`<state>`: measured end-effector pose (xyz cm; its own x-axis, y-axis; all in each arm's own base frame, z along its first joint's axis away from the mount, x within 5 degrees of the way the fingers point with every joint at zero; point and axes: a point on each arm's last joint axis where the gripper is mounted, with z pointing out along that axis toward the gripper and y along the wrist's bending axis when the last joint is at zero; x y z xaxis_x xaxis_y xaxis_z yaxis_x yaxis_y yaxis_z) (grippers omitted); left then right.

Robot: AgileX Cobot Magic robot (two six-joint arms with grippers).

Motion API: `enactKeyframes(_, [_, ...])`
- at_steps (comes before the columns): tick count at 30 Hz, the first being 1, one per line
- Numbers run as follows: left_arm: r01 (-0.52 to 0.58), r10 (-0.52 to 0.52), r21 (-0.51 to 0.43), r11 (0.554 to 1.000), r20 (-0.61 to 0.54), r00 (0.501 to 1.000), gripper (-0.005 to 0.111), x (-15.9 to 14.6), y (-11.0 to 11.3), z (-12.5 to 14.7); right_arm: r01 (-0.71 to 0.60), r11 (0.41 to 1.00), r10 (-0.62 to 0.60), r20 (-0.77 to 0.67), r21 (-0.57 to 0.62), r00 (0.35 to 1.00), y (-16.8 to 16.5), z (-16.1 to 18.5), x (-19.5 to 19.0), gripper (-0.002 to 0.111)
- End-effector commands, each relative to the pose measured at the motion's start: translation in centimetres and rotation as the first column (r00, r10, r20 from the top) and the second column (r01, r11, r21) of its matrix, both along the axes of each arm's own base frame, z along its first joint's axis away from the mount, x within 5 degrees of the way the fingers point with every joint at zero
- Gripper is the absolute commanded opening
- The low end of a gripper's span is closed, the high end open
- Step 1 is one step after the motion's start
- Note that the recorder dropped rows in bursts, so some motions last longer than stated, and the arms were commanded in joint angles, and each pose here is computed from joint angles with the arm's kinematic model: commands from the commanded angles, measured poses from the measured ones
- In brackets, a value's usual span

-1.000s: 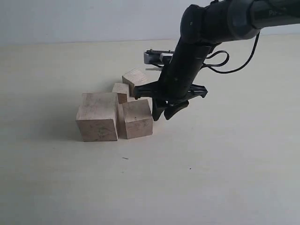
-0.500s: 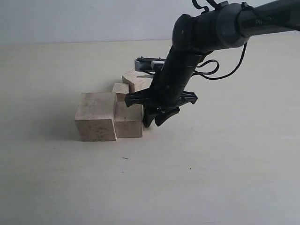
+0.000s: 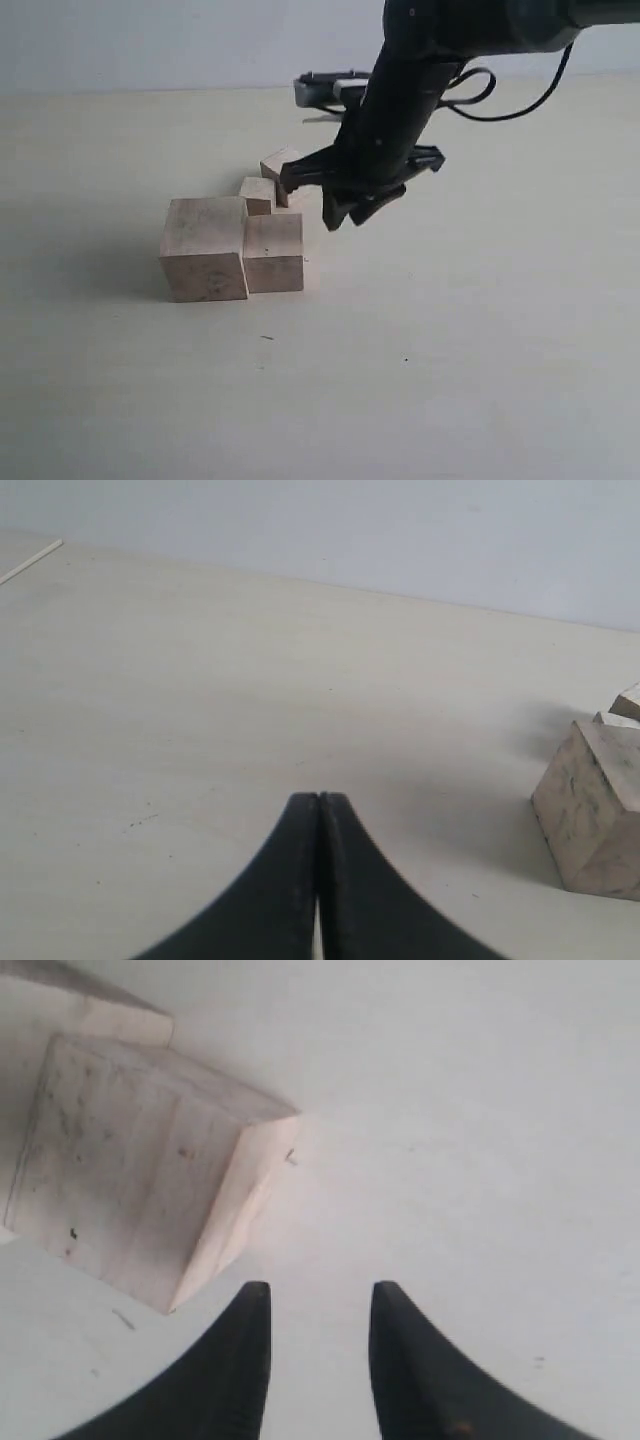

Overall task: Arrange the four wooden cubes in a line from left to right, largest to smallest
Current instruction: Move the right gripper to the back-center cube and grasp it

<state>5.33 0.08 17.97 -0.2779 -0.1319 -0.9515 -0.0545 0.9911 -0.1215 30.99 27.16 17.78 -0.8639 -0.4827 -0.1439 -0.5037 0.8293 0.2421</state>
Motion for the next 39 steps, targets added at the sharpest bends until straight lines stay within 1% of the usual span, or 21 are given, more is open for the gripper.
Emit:
enactKeyframes(1, [0.005, -0.005, 0.003, 1.000, 0.014, 1.000, 0.000, 0.0, 0.0, 0.1, -0.021, 0.999, 0.006, 0.322, 0.044, 0.947, -0.2, 3.4, 1.8, 0.034])
enactKeyframes(3, [0.005, -0.005, 0.003, 1.000, 0.014, 1.000, 0.000, 0.0, 0.0, 0.1, -0.042, 0.997, 0.009, 0.404, 0.072, 0.915, 0.0, 3.9, 2.3, 0.034])
enactKeyframes(5, [0.005, -0.005, 0.003, 1.000, 0.014, 1.000, 0.000, 0.0, 0.0, 0.1, -0.121, 0.990, 0.074, 0.483, 0.067, 0.872, 0.3, 4.3, 2.8, 0.034])
enactKeyframes(6, [0.005, -0.005, 0.003, 1.000, 0.014, 1.000, 0.000, 0.0, 0.0, 0.1, -0.165, 0.985, 0.119, 0.507, 0.046, 0.854, 0.4, 4.1, 2.9, 0.037])
enactKeyframes(8, [0.005, -0.005, 0.003, 1.000, 0.014, 1.000, 0.000, 0.0, 0.0, 0.1, -0.226, 0.974, 0.179, 0.527, 0.026, 0.831, 0.7, 3.7, 3.1, 0.047])
enactKeyframes(11, [0.005, -0.005, 0.003, 1.000, 0.014, 1.000, 0.000, 0.0, 0.0, 0.1, -0.256, 0.966, 0.197, 0.527, 0.040, 0.827, 1.4, 2.9, 3.5, 0.064])
enactKeyframes(13, [0.005, -0.005, 0.003, 1.000, 0.014, 1.000, 0.000, 0.0, 0.0, 0.1, -0.253, 0.967, 0.191, 0.531, 0.045, 0.825, 1.8, 2.3, 4.0, 0.071])
enactKeyframes(14, [0.005, -0.005, 0.003, 1.000, 0.014, 1.000, 0.000, 0.0, 0.0, 0.1, -0.241, 0.969, 0.176, 0.530, 0.055, 0.829, 2.0, 2.0, 4.2, 0.073])
enactKeyframes(17, [0.005, -0.005, 0.003, 1.000, 0.014, 1.000, 0.000, 0.0, 0.0, 0.1, -0.226, 0.971, 0.153, 0.521, 0.079, 0.840, 2.6, 1.4, 4.8, 0.072])
enactKeyframes(21, [0.005, -0.005, 0.003, 1.000, 0.014, 1.000, 0.000, 0.0, 0.0, 0.1, -0.193, 0.969, 0.091, 0.508, 0.152, 0.857, 3.6, 1.4, 5.6, 0.069])
enactKeyframes(25, [0.005, -0.005, 0.003, 1.000, 0.014, 1.000, 0.000, 0.0, 0.0, 0.1, -0.195, 0.968, 0.088, 0.514, 0.158, 0.853, 4.4, 0.7, 6.6, 0.069])
enactKeyframes(29, [0.005, -0.005, 0.003, 1.000, 0.014, 1.000, 0.000, 0.0, 0.0, 0.1, -0.201, 0.969, 0.107, 0.488, 0.144, 0.866, 5.0, -0.6, 7.1, 0.069])
enactKeyframes(32, [0.005, -0.005, 0.003, 1.000, 0.014, 1.000, 0.000, 0.0, 0.0, 0.1, -0.241, 0.964, 0.158, 0.488, 0.113, 0.858, 5.2, -1.6, 7.4, 0.069])
enactKeyframes(39, [0.005, -0.005, 0.003, 1.000, 0.014, 1.000, 0.000, 0.0, 0.0, 0.1, -0.253, 0.963, 0.184, 0.466, 0.089, 0.866, 5.4, -3.8, 7.7, 0.077])
